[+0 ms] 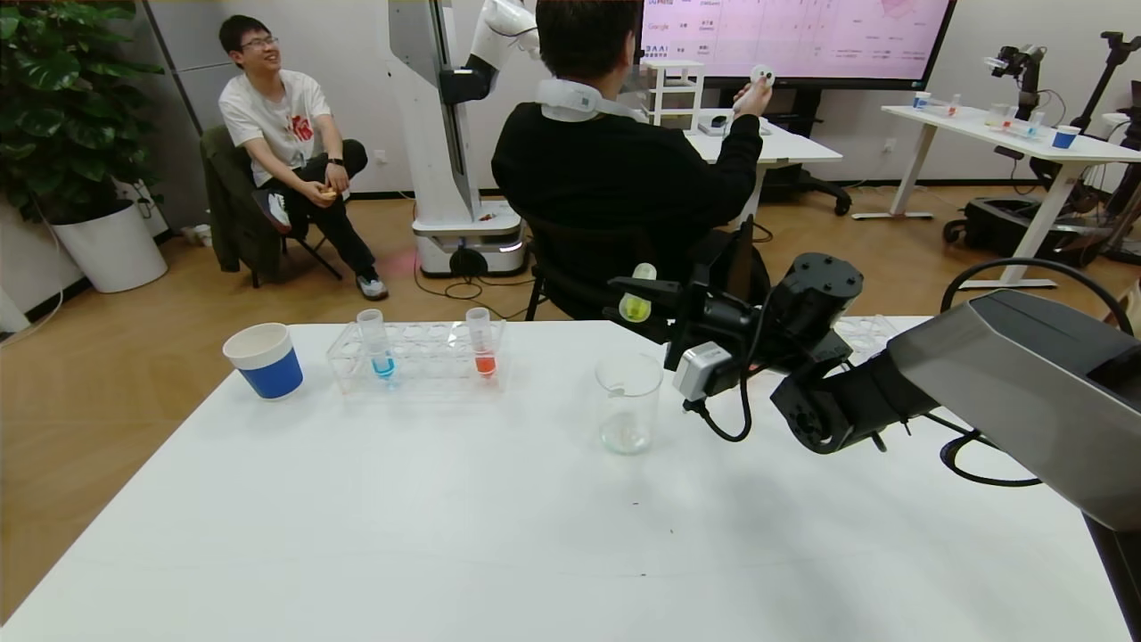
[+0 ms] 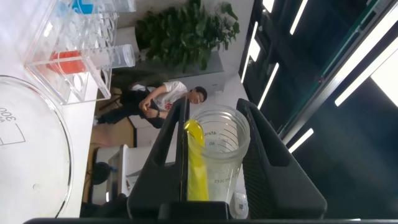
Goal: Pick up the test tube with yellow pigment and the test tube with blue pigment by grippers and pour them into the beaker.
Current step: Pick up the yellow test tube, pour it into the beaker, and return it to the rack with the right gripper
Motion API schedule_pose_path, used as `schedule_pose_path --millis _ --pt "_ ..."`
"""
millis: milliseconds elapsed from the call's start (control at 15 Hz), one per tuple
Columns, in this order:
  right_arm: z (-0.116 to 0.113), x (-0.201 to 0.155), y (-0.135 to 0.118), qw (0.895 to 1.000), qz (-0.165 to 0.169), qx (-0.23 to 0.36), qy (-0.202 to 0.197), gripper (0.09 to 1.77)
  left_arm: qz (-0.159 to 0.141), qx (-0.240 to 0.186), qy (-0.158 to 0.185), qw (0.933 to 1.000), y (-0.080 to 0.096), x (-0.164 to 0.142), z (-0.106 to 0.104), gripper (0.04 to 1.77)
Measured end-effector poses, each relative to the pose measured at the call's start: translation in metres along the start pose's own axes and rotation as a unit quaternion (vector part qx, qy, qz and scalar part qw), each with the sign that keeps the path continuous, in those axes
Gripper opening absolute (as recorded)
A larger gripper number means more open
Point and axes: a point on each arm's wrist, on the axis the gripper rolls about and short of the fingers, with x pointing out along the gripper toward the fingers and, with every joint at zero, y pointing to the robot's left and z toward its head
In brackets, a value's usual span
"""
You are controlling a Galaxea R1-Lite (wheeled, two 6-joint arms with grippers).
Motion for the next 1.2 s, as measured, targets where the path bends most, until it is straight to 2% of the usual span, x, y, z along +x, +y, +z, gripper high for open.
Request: schedule_pose_path --millis 667,1200 --pt "-0.007 -0.004 0.017 0.999 0.013 -0.049 -0.001 0.51 0.000 0.000 0.000 1.0000 0.000 0.000 0.000 1.75" --pt "-0.006 -0.004 0.017 0.991 0.017 -0.131 -0.024 0.51 0.000 0.000 0.000 1.0000 0.000 0.000 0.000 1.75"
